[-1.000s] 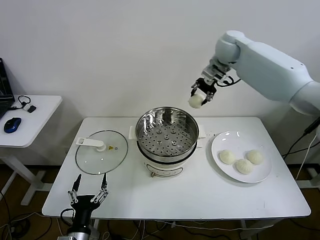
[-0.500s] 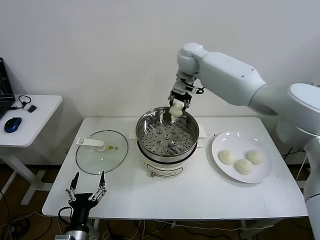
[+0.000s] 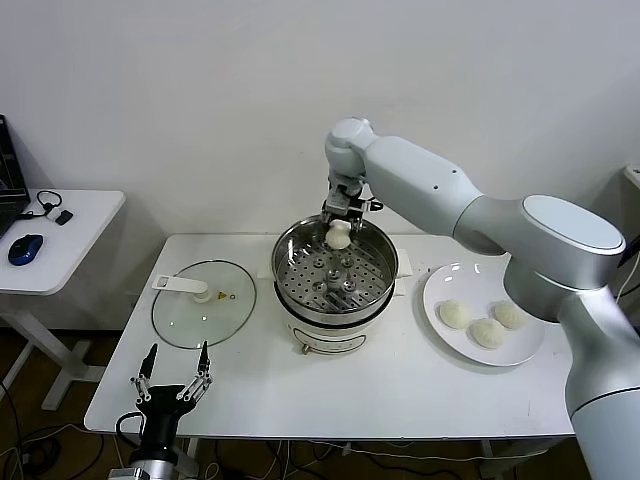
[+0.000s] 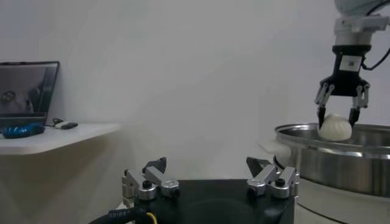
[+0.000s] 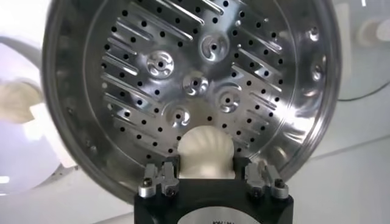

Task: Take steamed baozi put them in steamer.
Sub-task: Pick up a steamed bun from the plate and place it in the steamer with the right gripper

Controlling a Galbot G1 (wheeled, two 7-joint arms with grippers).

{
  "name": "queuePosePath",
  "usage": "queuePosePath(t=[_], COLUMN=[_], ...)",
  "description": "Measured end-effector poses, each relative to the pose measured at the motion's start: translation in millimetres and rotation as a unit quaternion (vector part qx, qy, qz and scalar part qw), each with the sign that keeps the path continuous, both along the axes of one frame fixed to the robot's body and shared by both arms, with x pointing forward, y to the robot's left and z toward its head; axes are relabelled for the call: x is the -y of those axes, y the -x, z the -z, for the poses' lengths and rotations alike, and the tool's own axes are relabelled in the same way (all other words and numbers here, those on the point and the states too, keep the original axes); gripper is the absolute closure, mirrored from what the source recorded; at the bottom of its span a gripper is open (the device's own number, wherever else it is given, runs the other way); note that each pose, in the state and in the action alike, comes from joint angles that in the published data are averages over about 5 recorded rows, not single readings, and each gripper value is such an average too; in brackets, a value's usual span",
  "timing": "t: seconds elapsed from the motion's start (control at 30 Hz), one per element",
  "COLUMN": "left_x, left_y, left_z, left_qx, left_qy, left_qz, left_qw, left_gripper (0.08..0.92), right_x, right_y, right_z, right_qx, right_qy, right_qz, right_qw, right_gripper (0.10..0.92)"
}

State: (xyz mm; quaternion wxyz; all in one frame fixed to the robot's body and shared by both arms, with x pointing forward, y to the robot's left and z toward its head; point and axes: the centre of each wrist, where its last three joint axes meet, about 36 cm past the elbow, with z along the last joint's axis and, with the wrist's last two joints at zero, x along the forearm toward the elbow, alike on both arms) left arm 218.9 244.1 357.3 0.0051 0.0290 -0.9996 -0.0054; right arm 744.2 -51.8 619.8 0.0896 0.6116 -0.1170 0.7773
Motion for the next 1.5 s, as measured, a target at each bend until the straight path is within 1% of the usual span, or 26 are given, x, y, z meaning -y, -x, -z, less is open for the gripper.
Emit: queuePosePath(t=[0.37,0.47,0.57,0.67,0.77,0.97,1.13,1.5], left_x=[0.5,0.5,0.4,0.4,0.3,-0.1,-1.4,-1.3], left_y=[-0.8,-0.6,-0.5,-0.4,-0.5,0.0,0.4,-0.1], left_z=[0.2,0.5,0.8,1.0,1.3,1.5,0.3,-2.6], left_qx=[0.000,0.000,-0.001,-0.001,-0.001,-0.001,0.001,0.004], left_qy=[0.001,0.001,0.001,0.001,0.002,0.002,0.001,0.002], left_qz=[0.000,0.000,0.000,0.000,-0.001,-0.002,-0.004,-0.004], left_qw=[1.000,1.000,1.000,1.000,1.000,1.000,1.000,1.000], left_gripper=[0.177,0.177,0.177,0.177,0.177,0.177,0.177,0.177], right_x=[-8.5,-9.0,-9.0,-9.5,-9.6,-7.0,-2.9,27.6], right_y=[-0.2,-0.4,-0.7,-0.9,-1.0,-1.3,-1.2,-2.4], right_z=[22.3,26.5,29.8,31.7,31.9,27.0,14.0,-42.0], right_qx=[0.006,0.007,0.007,0.007,0.008,0.008,0.007,-0.007], right_qy=[0.014,0.015,0.016,0.015,0.015,0.015,0.008,-0.050], right_qz=[-0.018,-0.020,-0.022,-0.023,-0.026,-0.030,-0.028,0.009], right_qw=[1.000,1.000,1.000,1.000,1.000,0.999,1.000,0.999], right_gripper=[0.434,0.414,0.347,0.263,0.212,0.200,0.200,0.200])
